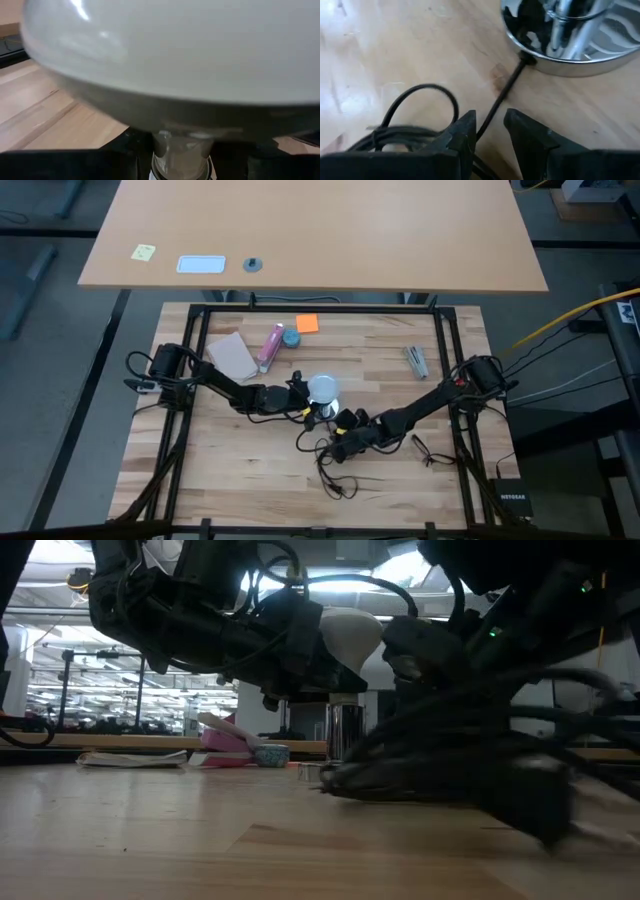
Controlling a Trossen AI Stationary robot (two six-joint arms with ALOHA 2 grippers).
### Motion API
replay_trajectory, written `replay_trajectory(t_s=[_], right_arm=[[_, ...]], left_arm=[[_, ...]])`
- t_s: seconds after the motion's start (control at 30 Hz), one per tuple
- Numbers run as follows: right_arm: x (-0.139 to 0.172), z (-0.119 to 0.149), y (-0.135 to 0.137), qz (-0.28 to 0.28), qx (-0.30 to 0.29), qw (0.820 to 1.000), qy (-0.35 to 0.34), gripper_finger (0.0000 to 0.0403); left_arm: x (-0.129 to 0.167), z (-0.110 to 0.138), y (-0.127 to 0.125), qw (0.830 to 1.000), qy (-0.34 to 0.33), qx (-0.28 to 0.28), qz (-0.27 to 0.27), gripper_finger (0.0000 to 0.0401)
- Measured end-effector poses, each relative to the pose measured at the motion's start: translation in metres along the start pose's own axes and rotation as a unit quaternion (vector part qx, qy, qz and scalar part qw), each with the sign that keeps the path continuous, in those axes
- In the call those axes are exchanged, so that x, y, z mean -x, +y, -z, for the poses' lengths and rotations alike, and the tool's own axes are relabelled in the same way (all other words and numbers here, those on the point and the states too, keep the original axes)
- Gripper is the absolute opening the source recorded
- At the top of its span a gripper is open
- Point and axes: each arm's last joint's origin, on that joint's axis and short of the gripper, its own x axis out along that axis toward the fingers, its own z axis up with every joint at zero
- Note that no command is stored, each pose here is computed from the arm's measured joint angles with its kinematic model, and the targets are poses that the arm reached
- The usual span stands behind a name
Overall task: Screw lightbulb
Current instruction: Insert the lightbulb into the lamp
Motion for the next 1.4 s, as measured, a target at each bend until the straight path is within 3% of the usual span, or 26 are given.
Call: replay_trajectory(t_s=[1.0, 1.23, 1.4], right_arm=[[-0.016, -0.046, -0.061, 0.16, 0.127, 0.979, 0.005, 0.0121], [-0.017, -0.059, -0.078, 0.228, 0.152, 0.961, -0.022, 0.0121], [-0.016, -0.067, -0.085, 0.261, 0.203, 0.943, -0.035, 0.0121]], left_arm=[[0.0, 0.0, 0.001, 1.0, -0.001, -0.017, -0.013, 0.0141], [0.0, 0.001, -0.001, 1.0, 0.003, -0.003, 0.004, 0.0141], [0.0, 0.001, 0.0, 1.0, 0.001, 0.004, -0.002, 0.0141]])
